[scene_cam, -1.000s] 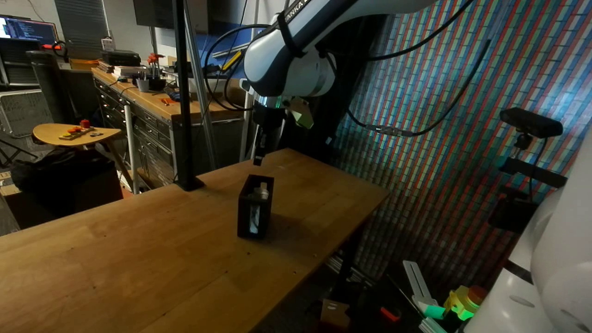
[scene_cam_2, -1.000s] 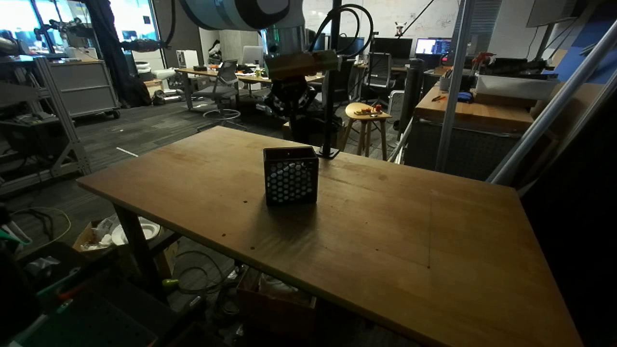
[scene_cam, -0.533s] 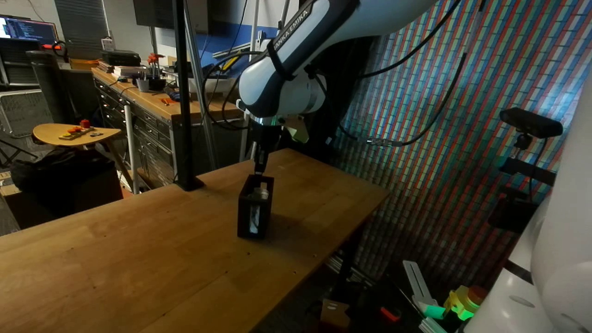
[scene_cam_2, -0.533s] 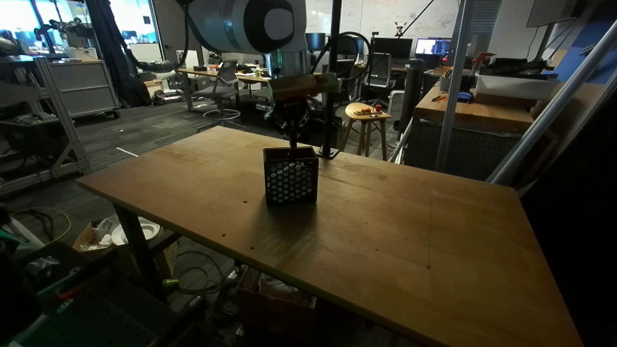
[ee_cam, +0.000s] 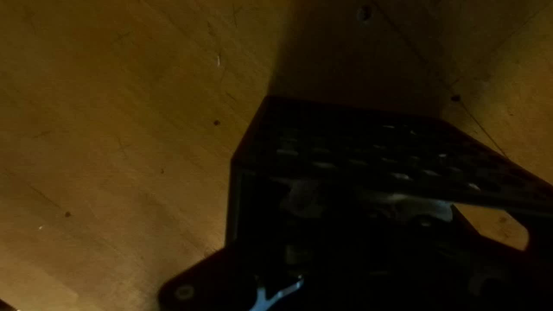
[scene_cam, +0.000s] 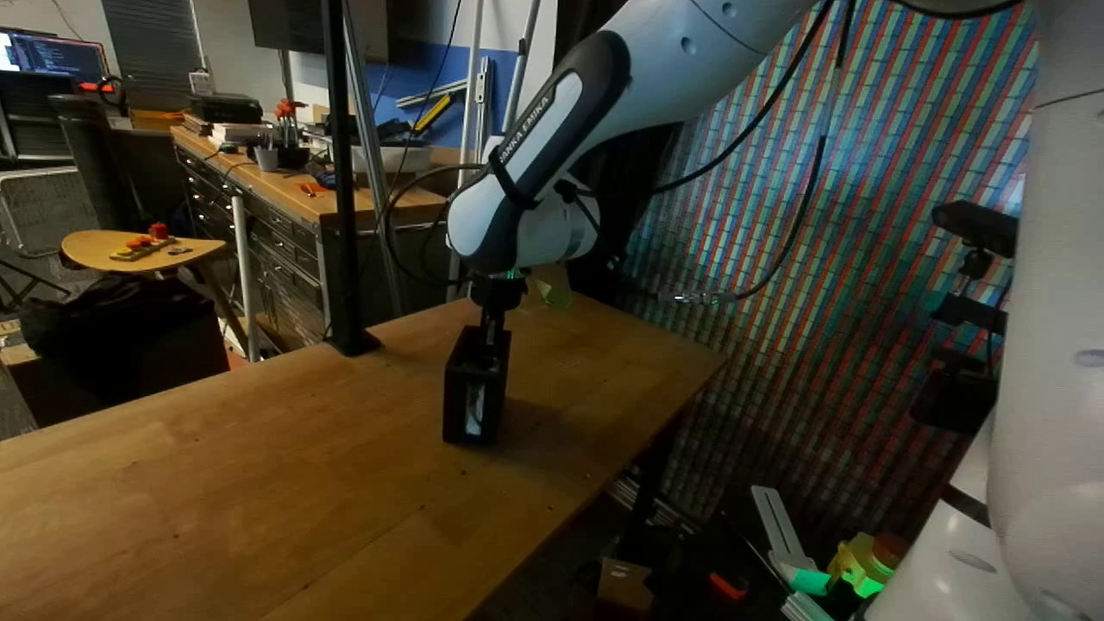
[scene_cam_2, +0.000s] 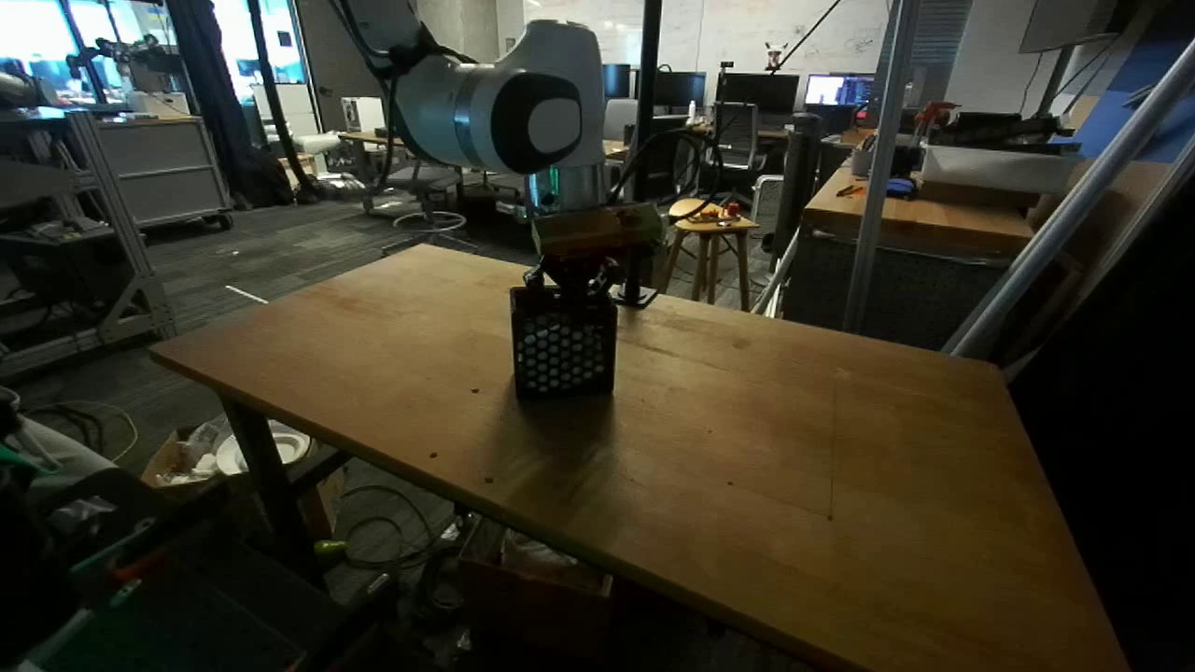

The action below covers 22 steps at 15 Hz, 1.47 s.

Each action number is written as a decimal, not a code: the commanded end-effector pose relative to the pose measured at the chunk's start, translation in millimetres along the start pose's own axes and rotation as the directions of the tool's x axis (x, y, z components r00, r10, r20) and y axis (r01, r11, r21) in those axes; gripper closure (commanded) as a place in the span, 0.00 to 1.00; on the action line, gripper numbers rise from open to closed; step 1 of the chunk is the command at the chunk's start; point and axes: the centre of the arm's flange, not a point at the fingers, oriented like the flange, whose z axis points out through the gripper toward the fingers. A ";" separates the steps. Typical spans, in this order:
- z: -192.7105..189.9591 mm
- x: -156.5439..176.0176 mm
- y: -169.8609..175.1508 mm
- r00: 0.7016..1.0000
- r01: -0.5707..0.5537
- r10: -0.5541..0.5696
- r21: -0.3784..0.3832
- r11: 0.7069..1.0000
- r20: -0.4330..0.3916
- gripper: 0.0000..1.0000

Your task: Put the white towel inside the black box

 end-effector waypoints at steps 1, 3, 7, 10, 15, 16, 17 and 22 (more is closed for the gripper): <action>37.4 -2.2 10.5 1.000 -0.011 0.011 -0.016 1.000 -0.007 0.99; 56.0 -5.0 10.0 1.000 -0.019 0.019 -0.009 1.000 -0.015 0.99; 66.9 -2.3 5.9 1.000 -0.018 0.018 0.006 1.000 -0.022 0.99; 45.9 -1.3 -1.1 1.000 -0.009 0.009 0.006 1.000 -0.019 0.99; -0.4 -3.8 -13.6 1.000 0.004 -0.004 -0.004 1.000 -0.013 0.99; -10.9 -3.9 -16.2 1.000 0.004 -0.004 -0.003 1.000 -0.016 0.99; -24.3 -4.5 -20.2 1.000 0.004 -0.004 -0.006 1.000 -0.013 0.99; -93.0 -3.1 -25.4 0.998 -0.033 0.029 -0.068 0.997 -0.051 0.99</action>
